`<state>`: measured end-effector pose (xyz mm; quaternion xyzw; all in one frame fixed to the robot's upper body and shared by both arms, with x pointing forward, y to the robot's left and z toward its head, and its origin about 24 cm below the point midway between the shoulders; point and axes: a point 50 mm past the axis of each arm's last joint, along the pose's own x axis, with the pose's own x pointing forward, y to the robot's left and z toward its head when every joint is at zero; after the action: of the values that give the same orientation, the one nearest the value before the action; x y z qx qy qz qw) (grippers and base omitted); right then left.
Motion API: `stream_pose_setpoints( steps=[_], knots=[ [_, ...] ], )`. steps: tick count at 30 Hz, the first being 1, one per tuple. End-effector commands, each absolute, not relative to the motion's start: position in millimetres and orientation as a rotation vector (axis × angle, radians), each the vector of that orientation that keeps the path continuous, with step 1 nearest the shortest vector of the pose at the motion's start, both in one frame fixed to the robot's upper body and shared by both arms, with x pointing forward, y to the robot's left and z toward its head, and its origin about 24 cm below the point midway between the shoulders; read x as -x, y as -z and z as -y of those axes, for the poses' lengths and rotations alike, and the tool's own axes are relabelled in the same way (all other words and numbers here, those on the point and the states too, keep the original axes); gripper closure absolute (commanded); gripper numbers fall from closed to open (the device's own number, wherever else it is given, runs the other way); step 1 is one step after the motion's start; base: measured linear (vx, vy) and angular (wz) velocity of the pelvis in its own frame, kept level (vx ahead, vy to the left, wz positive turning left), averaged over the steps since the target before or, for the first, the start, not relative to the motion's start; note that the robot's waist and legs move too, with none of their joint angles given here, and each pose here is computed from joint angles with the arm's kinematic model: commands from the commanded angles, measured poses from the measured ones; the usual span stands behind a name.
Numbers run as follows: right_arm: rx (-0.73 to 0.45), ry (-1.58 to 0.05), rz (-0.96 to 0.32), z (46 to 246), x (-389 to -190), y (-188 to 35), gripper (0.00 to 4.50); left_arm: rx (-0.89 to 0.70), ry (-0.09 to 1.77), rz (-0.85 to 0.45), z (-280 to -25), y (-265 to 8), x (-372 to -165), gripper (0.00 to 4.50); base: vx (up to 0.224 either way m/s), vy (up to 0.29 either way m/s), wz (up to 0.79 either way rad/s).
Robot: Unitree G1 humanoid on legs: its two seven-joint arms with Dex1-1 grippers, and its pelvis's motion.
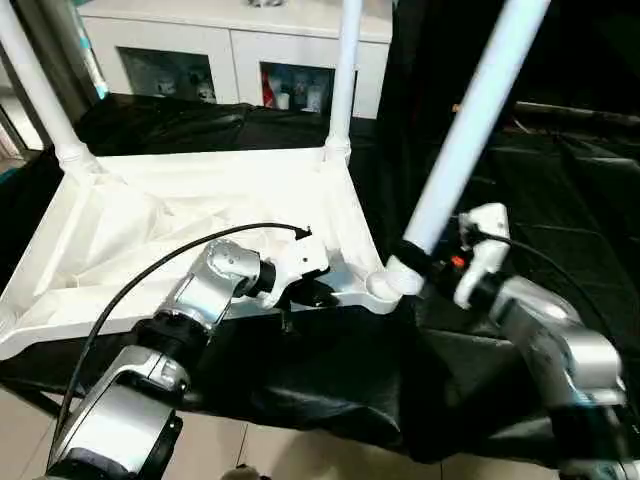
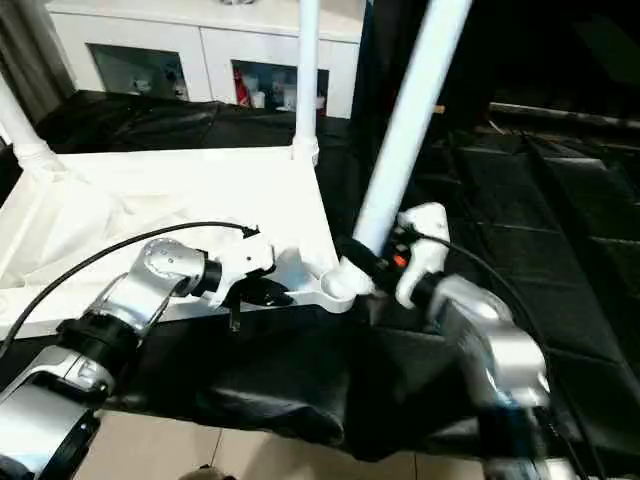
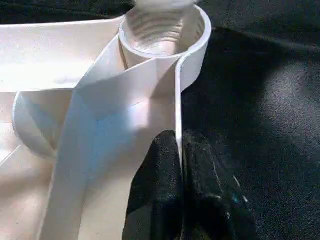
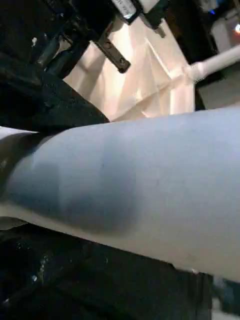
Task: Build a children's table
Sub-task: Insert table leg to table base
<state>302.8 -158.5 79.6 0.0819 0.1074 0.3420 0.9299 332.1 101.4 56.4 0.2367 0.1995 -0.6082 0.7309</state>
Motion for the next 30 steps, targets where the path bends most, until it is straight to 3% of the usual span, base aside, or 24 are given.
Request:
stream_pose_setpoints(
  steps=[1,15,30],
  knots=[
    [-0.157,-0.712,-0.218,158.0,-307.3,-81,2.58,-0.523,1.37,-0.426,-97,-55,-328,4.5,0.0,0.0,0.0],
    [-0.115,-0.822,-0.31,137.4,-314.5,-61,2.58,-0.482,1.363,-0.443,-101,-56,-327,4.5,0.0,0.0,0.0],
    [-0.071,-0.833,-0.353,146.3,-313.8,-58,2.58,-0.499,1.36,-0.462,-105,-58,-329,4.5,0.0,0.0,0.0]
  ],
)
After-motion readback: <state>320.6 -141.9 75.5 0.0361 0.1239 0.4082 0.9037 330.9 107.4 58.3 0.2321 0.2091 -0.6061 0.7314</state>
